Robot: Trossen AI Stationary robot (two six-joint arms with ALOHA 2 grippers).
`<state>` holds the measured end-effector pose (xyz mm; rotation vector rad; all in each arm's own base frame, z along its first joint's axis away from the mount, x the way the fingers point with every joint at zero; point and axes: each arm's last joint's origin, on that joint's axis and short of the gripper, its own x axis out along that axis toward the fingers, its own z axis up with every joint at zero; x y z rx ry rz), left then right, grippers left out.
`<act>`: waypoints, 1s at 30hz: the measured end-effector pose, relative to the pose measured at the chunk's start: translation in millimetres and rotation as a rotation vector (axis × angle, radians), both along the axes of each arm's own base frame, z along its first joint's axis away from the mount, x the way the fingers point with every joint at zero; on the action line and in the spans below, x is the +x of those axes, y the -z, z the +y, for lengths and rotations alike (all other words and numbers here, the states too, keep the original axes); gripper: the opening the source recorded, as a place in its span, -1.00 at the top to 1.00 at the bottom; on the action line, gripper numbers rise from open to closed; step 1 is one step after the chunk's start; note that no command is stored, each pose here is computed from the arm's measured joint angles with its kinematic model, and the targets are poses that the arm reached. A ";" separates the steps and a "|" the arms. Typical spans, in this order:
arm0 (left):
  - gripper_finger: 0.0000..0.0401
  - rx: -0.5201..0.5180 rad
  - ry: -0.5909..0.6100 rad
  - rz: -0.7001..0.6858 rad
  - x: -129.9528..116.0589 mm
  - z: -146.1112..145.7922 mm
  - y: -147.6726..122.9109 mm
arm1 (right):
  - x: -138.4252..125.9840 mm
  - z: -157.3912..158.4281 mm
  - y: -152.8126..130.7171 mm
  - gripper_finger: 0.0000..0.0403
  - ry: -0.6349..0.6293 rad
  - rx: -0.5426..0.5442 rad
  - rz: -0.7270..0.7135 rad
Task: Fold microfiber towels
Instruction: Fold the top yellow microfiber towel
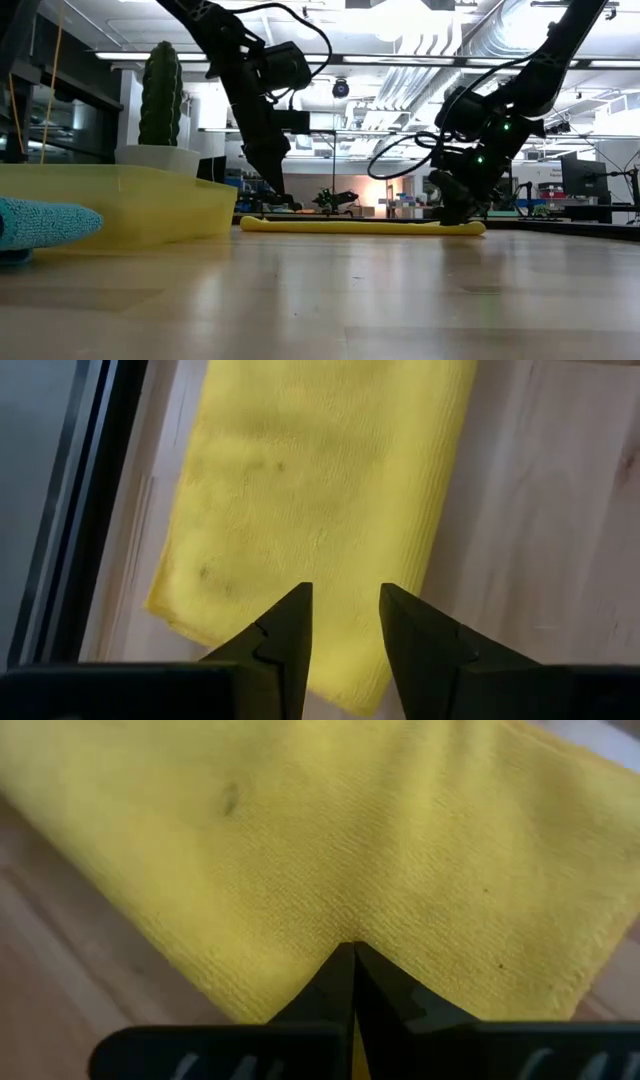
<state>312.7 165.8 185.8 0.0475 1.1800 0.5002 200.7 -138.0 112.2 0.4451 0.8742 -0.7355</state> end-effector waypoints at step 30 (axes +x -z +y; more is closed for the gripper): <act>0.45 0.064 0.072 -0.007 10.7 -11.4 -4.1 | -36.4 3.6 -22.2 1.00 0.208 -0.058 0.189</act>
